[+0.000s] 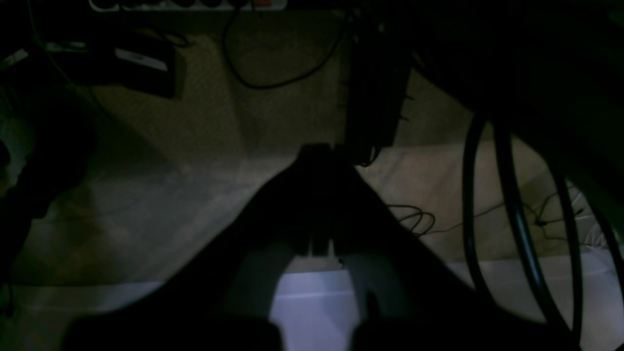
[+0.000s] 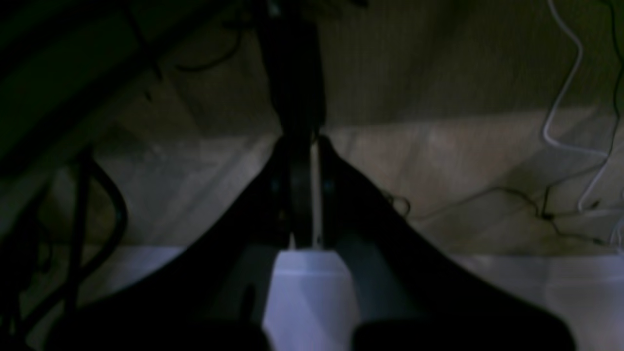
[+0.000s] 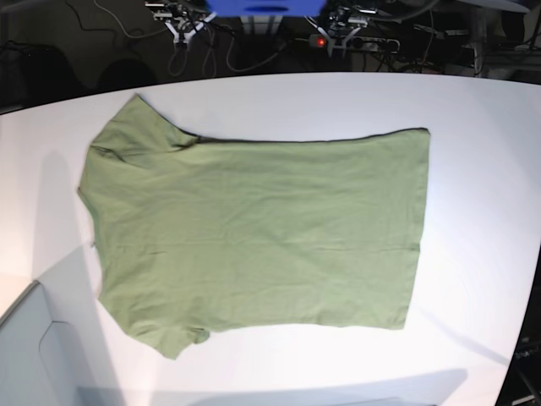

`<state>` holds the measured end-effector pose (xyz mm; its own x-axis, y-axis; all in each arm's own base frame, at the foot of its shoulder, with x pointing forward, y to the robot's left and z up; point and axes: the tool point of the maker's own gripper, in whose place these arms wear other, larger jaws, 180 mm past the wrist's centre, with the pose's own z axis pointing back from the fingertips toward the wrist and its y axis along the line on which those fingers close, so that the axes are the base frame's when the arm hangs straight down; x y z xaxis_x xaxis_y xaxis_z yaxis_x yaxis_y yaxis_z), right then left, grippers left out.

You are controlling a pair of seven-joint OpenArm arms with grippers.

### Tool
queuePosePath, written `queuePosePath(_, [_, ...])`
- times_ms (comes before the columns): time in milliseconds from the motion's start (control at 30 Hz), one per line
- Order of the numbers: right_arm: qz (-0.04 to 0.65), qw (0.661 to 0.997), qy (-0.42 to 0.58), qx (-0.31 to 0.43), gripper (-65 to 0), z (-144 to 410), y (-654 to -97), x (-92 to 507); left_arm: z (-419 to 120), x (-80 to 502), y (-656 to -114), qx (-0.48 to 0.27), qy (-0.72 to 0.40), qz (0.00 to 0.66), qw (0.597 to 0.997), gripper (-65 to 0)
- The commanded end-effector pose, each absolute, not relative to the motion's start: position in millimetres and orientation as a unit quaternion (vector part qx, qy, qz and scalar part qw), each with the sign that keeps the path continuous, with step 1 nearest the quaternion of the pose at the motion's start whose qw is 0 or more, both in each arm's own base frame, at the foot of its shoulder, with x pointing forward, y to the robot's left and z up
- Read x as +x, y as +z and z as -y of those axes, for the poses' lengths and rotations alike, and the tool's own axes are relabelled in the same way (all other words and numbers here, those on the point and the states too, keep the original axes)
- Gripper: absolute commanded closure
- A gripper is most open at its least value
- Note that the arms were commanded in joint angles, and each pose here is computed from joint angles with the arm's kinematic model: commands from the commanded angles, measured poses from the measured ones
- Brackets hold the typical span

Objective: Fold the T-shirt properly
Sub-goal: 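Move both grippers from rest toward the shirt's hem corners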

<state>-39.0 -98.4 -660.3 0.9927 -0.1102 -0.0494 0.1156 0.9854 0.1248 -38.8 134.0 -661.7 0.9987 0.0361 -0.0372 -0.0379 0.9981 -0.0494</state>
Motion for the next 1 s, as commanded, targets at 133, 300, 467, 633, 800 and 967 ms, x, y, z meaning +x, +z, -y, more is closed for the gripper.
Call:
queuePosePath(133, [-0.031,0.996,-0.054,0.063,-0.4,108.3,-657.7,-58.7,-134.8,-50.2,-660.7,-0.024,0.013,-0.024,0.999,-0.3])
queuePosePath(300, [-0.033,0.997,-0.052,0.052,-0.4,122.3,-657.5,-62.7,-134.8,-63.1,-659.6,-0.024,0.013,-0.034,0.999,-0.2])
queuePosePath(467, [-0.037,0.997,-0.052,0.050,-0.4,125.3,-657.2,-66.6,-134.8,-68.1,-659.1,-0.024,0.013,-0.037,0.999,-0.1])
queuePosePath(633, [-0.050,0.996,-0.051,0.046,-0.1,130.3,-655.0,-84.9,-140.1,-85.1,-656.8,-0.020,0.018,-0.049,0.998,-0.1])
queuePosePath(800, [-0.061,0.996,-0.052,0.042,-0.1,133.4,-651.0,-107.5,-142.4,-94.2,-646.8,-0.020,0.013,-0.020,1.000,-0.1])
queuePosePath(967, [-0.033,0.998,-0.040,0.038,-0.1,143.1,-635.9,-122.4,-161.5,-99.3,-622.0,-0.008,-0.004,0.028,1.000,-0.1])
